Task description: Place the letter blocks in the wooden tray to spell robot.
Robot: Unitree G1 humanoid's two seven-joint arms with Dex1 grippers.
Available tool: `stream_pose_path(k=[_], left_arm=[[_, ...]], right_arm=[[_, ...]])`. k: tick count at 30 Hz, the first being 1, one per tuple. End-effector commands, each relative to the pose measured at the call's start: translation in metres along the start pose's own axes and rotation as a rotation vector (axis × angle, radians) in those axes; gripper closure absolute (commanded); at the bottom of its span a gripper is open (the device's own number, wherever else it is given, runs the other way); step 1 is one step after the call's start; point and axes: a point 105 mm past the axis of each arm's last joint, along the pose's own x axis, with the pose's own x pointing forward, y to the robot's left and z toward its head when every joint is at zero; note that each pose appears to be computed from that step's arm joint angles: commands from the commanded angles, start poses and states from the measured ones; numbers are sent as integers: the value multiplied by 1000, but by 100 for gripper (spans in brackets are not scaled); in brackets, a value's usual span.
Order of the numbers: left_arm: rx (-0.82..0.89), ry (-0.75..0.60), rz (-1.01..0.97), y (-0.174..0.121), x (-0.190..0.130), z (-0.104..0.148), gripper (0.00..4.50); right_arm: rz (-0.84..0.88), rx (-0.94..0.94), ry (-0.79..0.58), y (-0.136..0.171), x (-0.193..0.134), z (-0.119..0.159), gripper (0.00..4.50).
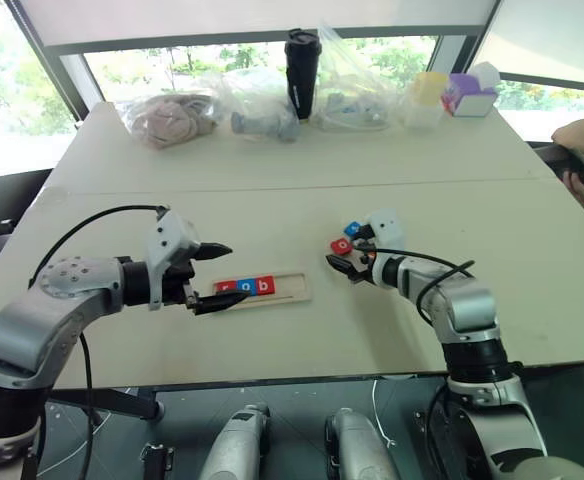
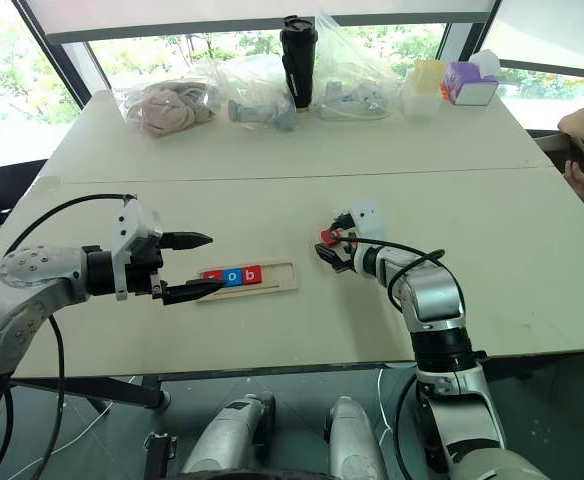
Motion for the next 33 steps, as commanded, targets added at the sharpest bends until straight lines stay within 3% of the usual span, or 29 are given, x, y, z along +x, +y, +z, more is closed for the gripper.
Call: stream_pose_path(k=[1, 6, 12, 15, 22, 25, 33], left_arm=[[33, -9, 25, 2, -4, 4, 0], [32, -10, 31, 2, -4, 4, 0], [34, -13, 26, 0, -2, 4, 0], [32, -12, 18, 0, -2, 3, 0], [39, 6, 11, 12, 2, -1, 0], [49, 13, -8, 15, 3, 0, 0], [60, 15, -38, 19, 8, -1, 0]], right_arm=[[-16, -8, -11, 2, 7, 2, 82], [6, -37, -3, 12, 7, 0, 337], [-72, -147, -18, -5, -19, 11, 336], [-172, -51, -40, -19, -53, 20, 336], [-207, 200, 95, 3, -79, -9, 336], [-312, 224, 107, 3, -85, -21, 336], [-326, 367, 83, 25, -85, -34, 336]])
